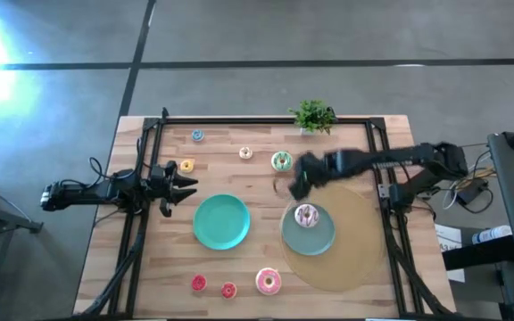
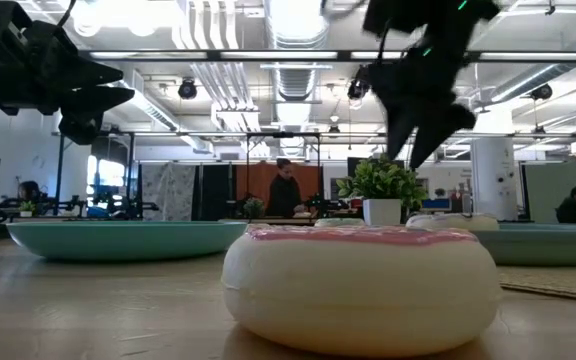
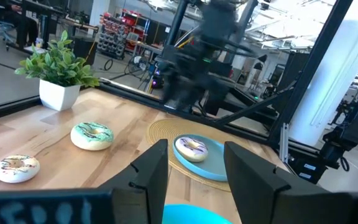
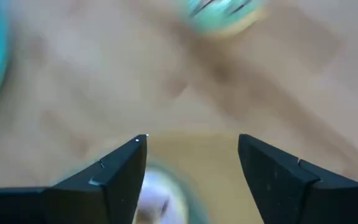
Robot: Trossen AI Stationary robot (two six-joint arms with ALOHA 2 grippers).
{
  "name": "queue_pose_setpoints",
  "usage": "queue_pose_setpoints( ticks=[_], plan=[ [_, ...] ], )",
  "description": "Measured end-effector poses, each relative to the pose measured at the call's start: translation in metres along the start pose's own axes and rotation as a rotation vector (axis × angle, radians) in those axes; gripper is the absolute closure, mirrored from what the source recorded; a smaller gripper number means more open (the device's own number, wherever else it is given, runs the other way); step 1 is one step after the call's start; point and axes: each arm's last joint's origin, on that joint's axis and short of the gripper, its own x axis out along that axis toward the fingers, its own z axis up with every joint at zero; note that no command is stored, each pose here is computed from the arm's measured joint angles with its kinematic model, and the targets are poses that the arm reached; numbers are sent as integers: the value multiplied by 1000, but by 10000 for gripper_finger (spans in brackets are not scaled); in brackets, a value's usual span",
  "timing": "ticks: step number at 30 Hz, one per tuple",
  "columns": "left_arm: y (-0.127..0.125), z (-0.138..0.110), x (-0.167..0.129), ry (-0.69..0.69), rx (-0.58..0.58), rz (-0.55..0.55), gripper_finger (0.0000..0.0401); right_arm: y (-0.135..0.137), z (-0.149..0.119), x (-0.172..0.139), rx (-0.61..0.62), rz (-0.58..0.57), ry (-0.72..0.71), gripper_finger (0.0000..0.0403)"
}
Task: Pick & Place donuts
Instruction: Put the large green donut on the gray plate
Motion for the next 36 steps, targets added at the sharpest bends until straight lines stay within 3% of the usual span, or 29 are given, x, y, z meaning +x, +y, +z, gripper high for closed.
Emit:
queue_pose_setpoints(
  ticks=[4,8,15,24,31,36],
  plan=[
    [0,0,0,0,0,0,270,-35,44,20,180,17,-22,167],
    [0,0,0,0,0,0,270,-58,66,41,263,88,37,169],
    [0,0,0,1,0,1,270,-55,84,72,183,63,94,135],
    [0,0,0,1,0,0,270,-43,114,104,165,-9,109,104],
    [0,0,0,1,0,0,270,-41,117,131,104,-68,230,121],
    [0,0,0,1,0,1,270,-39,120,134,77,-55,253,173]
  ],
)
